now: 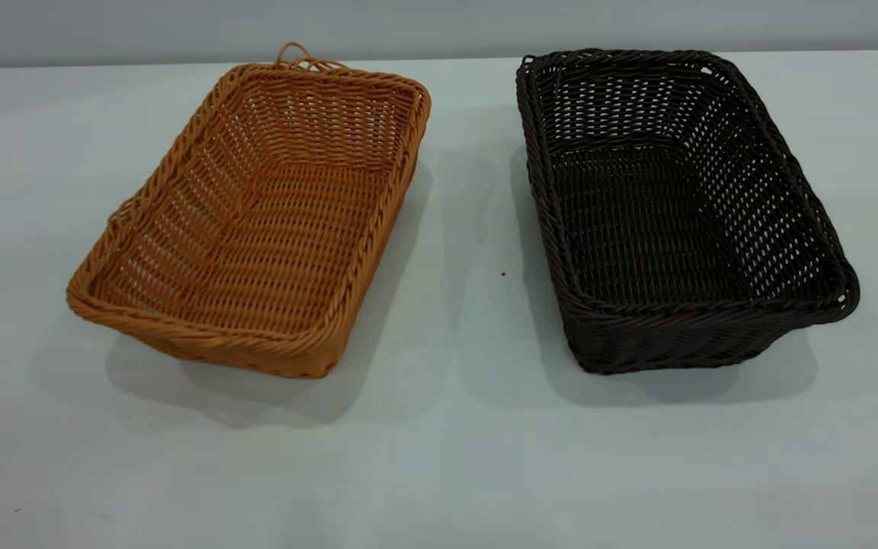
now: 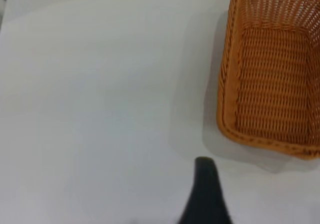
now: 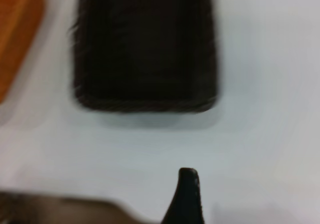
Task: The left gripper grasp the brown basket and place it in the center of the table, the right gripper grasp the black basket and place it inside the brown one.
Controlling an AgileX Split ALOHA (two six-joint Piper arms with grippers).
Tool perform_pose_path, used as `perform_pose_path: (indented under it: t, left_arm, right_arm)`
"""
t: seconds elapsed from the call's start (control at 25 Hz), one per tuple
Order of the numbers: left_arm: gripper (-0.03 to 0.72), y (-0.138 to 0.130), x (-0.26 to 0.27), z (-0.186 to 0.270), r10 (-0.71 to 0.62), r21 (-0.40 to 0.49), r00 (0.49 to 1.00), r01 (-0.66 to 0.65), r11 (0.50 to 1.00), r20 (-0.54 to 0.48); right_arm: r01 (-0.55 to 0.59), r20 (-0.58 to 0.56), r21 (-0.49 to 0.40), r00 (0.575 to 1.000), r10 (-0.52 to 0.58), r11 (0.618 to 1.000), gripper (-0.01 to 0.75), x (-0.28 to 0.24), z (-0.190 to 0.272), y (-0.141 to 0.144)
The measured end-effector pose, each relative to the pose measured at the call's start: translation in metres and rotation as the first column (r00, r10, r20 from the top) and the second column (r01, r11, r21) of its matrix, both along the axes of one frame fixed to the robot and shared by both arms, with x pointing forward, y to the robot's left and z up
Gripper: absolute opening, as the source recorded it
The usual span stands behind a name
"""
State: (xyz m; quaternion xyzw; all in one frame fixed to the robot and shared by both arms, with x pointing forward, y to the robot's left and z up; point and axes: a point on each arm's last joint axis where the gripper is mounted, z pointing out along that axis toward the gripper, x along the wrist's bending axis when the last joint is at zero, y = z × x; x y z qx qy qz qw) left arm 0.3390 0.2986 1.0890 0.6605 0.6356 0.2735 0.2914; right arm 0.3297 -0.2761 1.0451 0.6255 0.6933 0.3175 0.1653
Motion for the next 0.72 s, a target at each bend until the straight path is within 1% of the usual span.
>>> perform_pose_path:
  t: [0.04, 0.12, 0.24, 0.28, 0.32, 0.4, 0.44, 0.52, 0.56, 0.64, 0.72]
  left_arm:
    - [0.54, 0.0, 0.013, 0.0, -0.006, -0.004, 1.0, 0.006, 1.0, -0.014]
    - [0.575, -0.001, 0.036, -0.003, -0.026, -0.004, 0.999, 0.026, 1.0, -0.035]
    - [0.59, -0.003, 0.065, -0.014, -0.057, -0.012, 0.997, 0.056, 0.998, -0.055]
    - [0.59, -0.004, 0.074, -0.019, -0.068, -0.017, 0.996, 0.067, 0.998, -0.062]
    - [0.59, -0.005, 0.082, -0.024, -0.075, -0.028, 0.995, 0.073, 0.997, -0.072]
    - [0.59, -0.007, 0.094, -0.032, -0.099, -0.039, 0.991, 0.096, 0.995, -0.089]
    - [0.59, -0.008, 0.099, -0.036, -0.107, -0.049, 0.989, 0.103, 0.994, -0.098]
    - [0.59, -0.009, 0.107, -0.043, -0.126, -0.059, 0.986, 0.12, 0.991, -0.108]
    - [0.59, -0.01, 0.11, -0.045, -0.131, -0.062, 0.985, 0.124, 0.99, -0.111]
    - [0.59, -0.01, 0.116, -0.05, -0.138, -0.067, 0.984, 0.131, 0.989, -0.115]
    - [0.59, -0.01, 0.119, -0.054, -0.145, -0.063, 0.982, 0.138, 0.988, -0.124]
  right_arm:
    - [-0.021, -0.044, 0.032, 0.999, 0.022, 0.999, 0.586, 0.01, -0.004, 0.004]
    - [-0.058, -0.112, 0.122, 0.991, 0.071, 0.991, 0.586, 0.028, -0.012, 0.013]
    - [-0.066, -0.228, 0.257, 0.965, 0.127, 0.964, 0.586, 0.055, -0.03, 0.025]
    - [-0.044, -0.276, 0.308, 0.952, 0.133, 0.95, 0.586, 0.064, -0.037, 0.029]
    - [-0.013, -0.326, 0.349, 0.936, 0.134, 0.937, 0.586, 0.073, -0.046, 0.032]
    - [0.064, -0.403, 0.436, 0.906, 0.131, 0.898, 0.586, 0.087, -0.06, 0.041]
    - [0.106, -0.443, 0.46, 0.888, 0.124, 0.882, 0.586, 0.094, -0.069, 0.046]
    - [0.199, -0.51, 0.508, 0.854, 0.106, 0.838, 0.586, 0.106, -0.083, 0.058]
    - [0.253, -0.547, 0.522, 0.832, 0.092, 0.814, 0.586, 0.111, -0.092, 0.065]
    - [0.354, -0.621, 0.518, 0.782, 0.058, 0.779, 0.586, 0.119, -0.111, 0.078]
    - [0.467, -0.683, 0.496, 0.731, -0.003, 0.732, 0.586, 0.125, -0.13, 0.09]
